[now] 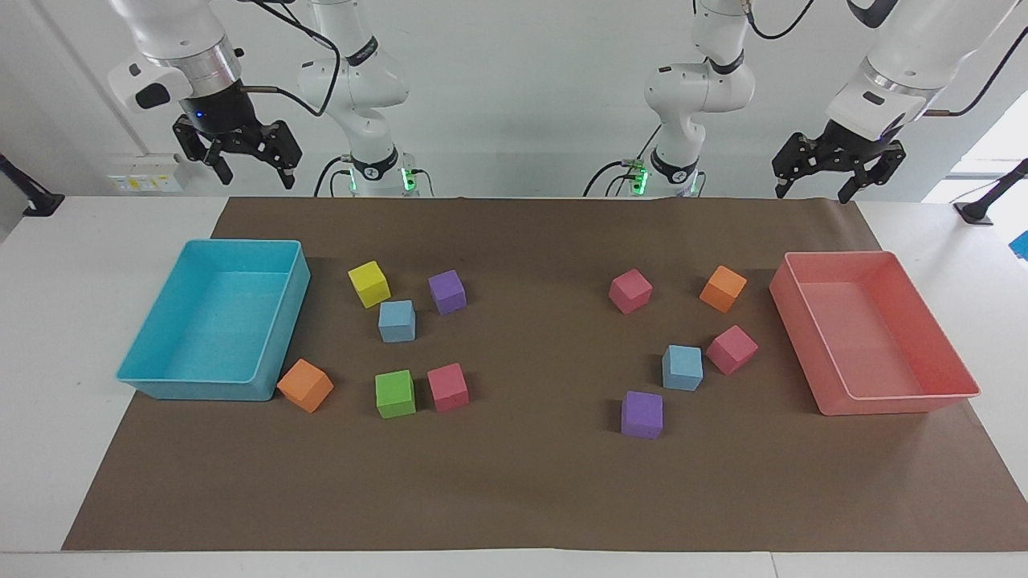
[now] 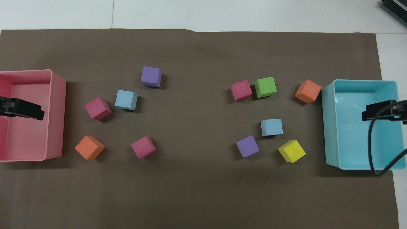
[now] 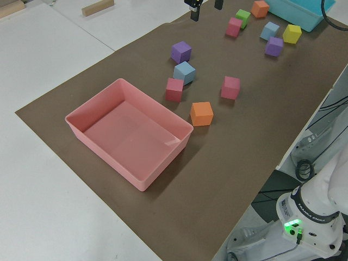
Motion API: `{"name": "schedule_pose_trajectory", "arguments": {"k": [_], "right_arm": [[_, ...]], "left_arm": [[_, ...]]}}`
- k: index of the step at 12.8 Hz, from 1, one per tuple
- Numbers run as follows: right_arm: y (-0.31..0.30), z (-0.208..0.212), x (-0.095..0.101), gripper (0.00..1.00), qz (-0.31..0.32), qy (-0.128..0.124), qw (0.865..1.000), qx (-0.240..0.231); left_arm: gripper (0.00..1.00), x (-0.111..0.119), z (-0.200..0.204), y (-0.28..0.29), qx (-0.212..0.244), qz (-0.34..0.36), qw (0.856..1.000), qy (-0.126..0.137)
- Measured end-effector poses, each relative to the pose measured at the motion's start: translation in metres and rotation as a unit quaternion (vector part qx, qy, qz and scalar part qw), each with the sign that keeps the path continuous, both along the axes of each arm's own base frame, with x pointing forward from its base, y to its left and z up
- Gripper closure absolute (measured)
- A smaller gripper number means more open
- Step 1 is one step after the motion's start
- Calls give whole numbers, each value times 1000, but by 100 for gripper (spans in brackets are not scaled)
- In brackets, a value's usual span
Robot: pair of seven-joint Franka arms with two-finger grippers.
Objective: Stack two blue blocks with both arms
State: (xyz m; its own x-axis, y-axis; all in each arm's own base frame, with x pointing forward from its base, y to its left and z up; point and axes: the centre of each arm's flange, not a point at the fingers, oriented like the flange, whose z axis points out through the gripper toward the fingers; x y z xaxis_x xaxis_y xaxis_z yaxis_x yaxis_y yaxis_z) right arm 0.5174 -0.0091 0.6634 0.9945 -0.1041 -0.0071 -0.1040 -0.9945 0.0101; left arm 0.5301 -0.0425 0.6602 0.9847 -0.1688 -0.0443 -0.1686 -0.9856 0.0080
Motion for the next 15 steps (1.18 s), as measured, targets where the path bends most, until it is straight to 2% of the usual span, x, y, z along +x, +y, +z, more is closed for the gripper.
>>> {"name": "schedule_pose_trajectory", "arguments": {"k": [7,15], "right_arm": [[-3,0,2,0,-2,-7,1000,0],[3,-32,5,0,3,13,1000,1]], "left_arm": [[0,0,0,0,0,0,1000,0],[0,1,1,0,0,0,1000,-3]]}}
